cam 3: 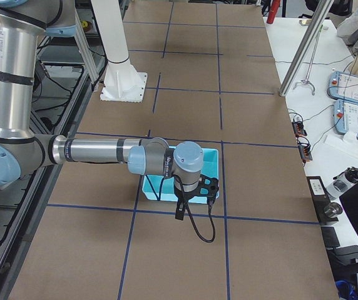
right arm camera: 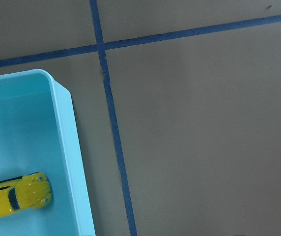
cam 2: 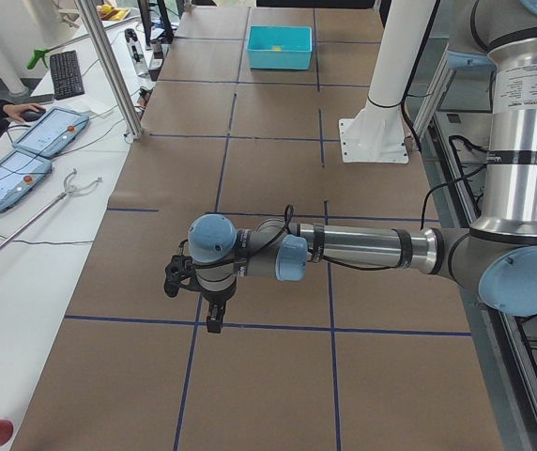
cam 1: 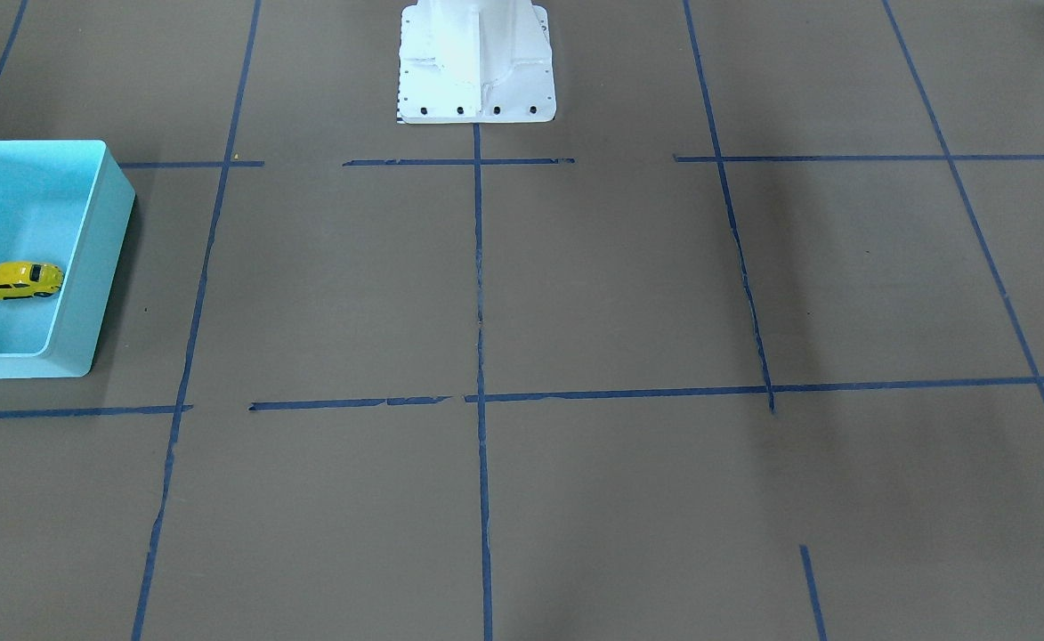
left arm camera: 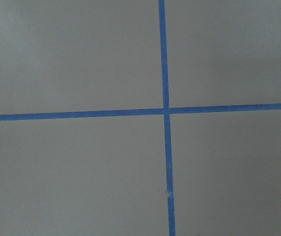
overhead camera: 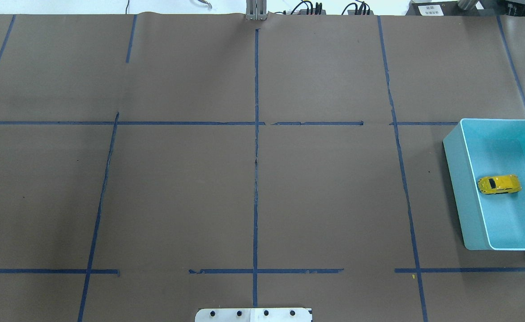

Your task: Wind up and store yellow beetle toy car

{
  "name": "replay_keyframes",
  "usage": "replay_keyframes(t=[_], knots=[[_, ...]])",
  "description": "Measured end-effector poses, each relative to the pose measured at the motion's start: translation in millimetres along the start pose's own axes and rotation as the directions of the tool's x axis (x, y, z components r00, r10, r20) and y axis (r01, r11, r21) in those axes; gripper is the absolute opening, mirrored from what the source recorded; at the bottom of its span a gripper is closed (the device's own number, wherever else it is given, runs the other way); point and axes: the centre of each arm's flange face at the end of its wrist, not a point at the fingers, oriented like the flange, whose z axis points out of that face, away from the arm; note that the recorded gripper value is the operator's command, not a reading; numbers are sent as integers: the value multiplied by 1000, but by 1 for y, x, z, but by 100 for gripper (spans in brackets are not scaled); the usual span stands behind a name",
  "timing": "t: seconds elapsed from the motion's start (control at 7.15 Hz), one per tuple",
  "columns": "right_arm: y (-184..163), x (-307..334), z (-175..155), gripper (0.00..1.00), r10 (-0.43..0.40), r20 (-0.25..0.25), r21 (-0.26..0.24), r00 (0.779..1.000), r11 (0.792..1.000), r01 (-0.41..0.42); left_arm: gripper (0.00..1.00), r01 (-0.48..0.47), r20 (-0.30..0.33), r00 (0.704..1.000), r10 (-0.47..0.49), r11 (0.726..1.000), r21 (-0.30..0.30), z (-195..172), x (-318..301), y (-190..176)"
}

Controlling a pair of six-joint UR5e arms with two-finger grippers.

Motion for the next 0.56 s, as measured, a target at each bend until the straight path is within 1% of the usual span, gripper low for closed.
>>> replay_keyframes(t=[0.56], knots=[[1,0,0,100,2,5,-2,1000,1000,-2,100,1,0,1000,-1,1000,-2,1,-1,0]])
